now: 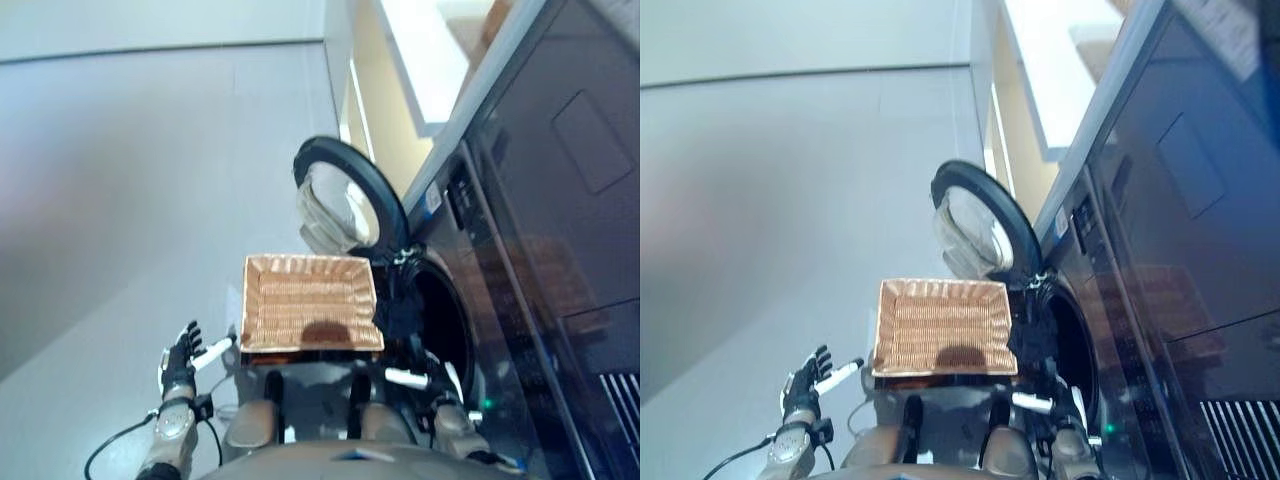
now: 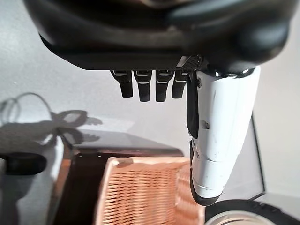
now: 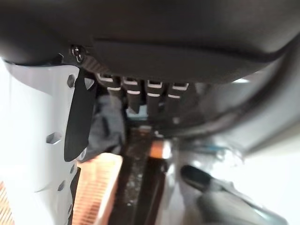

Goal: Pick up the clothes and place them into the washing machine

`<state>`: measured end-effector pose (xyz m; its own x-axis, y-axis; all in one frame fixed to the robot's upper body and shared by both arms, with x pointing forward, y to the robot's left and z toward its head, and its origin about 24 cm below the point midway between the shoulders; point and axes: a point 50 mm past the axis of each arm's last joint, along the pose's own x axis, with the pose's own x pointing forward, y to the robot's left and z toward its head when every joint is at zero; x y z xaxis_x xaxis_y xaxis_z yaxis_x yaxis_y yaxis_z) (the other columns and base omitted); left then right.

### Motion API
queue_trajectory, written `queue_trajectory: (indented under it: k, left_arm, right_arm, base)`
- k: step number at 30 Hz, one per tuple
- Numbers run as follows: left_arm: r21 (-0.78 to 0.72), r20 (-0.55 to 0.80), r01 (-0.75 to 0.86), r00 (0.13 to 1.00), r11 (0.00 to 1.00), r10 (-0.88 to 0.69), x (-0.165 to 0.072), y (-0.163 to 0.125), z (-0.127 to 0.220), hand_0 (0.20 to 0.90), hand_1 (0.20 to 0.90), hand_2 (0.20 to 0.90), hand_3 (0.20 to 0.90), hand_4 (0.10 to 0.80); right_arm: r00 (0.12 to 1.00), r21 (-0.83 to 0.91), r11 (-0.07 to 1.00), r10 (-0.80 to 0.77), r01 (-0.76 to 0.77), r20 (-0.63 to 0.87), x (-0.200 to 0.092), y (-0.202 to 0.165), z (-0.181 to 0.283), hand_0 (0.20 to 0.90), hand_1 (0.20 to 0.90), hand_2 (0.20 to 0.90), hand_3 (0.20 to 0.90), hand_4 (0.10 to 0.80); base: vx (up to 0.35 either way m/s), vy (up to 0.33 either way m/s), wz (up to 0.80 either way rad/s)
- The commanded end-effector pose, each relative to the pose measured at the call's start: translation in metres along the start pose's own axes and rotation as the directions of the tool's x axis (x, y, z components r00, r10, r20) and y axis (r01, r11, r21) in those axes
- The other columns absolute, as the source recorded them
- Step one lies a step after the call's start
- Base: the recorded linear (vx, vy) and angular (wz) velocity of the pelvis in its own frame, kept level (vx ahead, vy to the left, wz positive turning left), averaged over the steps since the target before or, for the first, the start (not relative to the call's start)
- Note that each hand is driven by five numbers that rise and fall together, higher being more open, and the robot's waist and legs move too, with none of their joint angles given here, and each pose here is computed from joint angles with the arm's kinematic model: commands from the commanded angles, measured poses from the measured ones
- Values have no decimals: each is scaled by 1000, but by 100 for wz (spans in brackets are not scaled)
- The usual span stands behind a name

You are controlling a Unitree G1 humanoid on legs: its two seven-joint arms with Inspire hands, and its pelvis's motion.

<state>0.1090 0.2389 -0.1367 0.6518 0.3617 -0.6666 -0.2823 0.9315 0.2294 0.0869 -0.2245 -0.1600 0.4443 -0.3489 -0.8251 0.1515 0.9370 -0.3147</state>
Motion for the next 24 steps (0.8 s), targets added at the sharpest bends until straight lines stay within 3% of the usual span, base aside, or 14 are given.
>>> queue_trajectory:
  k: [1, 8, 24]
  left_arm:
    - [76, 38, 14, 999, 997, -17, 4, 4, 7, 900, 900, 900, 900, 800]
    - [139, -77, 37, 997, 990, -26, -3, 8, -17, 900, 900, 900, 900, 800]
    - [97, -227, 76, 973, 992, -52, -11, 7, -42, 900, 900, 900, 900, 800]
  right_arm:
    - [999, 56, 997, -45, 45, -6, 0, -15, -6, 900, 900, 900, 900, 800]
    - [987, 120, 986, -97, 112, -126, -6, -31, -33, 900, 900, 900, 900, 800]
    - [990, 146, 987, -42, 62, -136, -7, -24, -35, 900, 900, 900, 900, 800]
  base:
    - [78, 11, -18]
    - [37, 3, -12]
    - [2, 0, 0]
